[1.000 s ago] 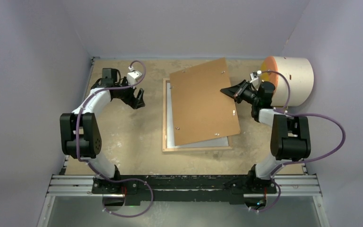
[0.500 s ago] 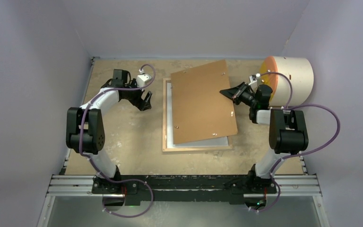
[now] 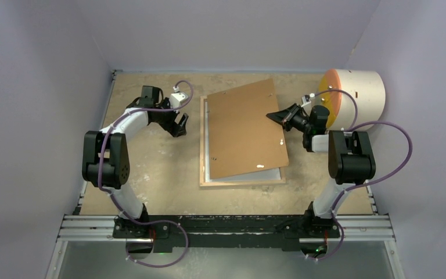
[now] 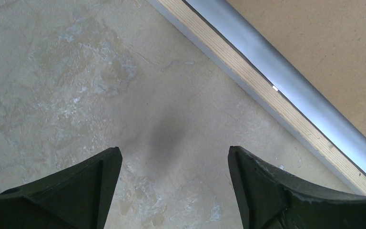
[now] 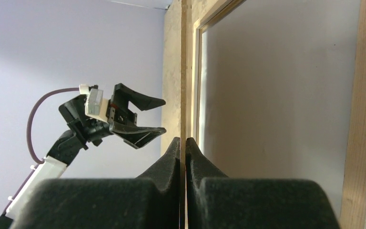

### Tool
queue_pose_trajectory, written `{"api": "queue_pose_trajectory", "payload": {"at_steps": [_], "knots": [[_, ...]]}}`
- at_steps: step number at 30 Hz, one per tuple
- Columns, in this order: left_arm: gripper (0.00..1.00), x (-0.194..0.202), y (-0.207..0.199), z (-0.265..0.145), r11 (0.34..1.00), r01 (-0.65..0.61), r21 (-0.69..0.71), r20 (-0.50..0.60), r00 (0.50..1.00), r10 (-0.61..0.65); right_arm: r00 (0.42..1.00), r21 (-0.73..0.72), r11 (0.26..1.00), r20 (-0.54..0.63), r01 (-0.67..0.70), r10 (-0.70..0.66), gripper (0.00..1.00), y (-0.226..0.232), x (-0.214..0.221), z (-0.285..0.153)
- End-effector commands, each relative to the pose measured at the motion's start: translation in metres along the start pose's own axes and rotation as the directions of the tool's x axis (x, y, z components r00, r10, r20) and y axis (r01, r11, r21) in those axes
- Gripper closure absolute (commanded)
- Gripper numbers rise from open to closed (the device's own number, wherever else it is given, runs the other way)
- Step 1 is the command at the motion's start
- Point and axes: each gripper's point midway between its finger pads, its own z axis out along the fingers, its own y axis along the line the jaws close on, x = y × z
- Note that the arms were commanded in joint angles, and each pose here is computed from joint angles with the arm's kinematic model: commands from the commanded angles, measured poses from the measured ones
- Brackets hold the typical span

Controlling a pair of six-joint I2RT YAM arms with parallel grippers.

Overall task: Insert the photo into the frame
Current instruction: Turn over the photo frame item on the photo frame.

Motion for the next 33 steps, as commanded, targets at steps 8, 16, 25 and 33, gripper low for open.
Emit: {"api": "queue_pose_trajectory", "payload": {"at_steps": [8,16,25,33], "knots": [[0.15,-0.003,-0.004,0.000,0.998,-0.063,-0.001,0.001,0.998,0.063,0.988,0.029,0.990,-0.077,-0.135,0.136,1.00,-0.005,0.022,0.006],[0.15,-0.001,-0.005,-0.001,0.998,-0.070,-0.004,-0.012,0.997,0.070,0.989,0.055,0.990,-0.064,-0.133,0.136,1.00,-0.010,0.023,0.006],[0.15,0.002,-0.006,-0.003,0.996,-0.083,-0.007,-0.020,0.996,0.083,0.990,0.075,0.989,-0.051,-0.129,0.133,1.00,-0.013,0.025,0.004],[0.15,-0.005,-0.003,-0.007,0.995,-0.098,-0.020,-0.012,0.995,0.098,0.990,0.091,0.987,-0.040,-0.129,0.133,1.00,-0.022,0.027,0.002]]}}
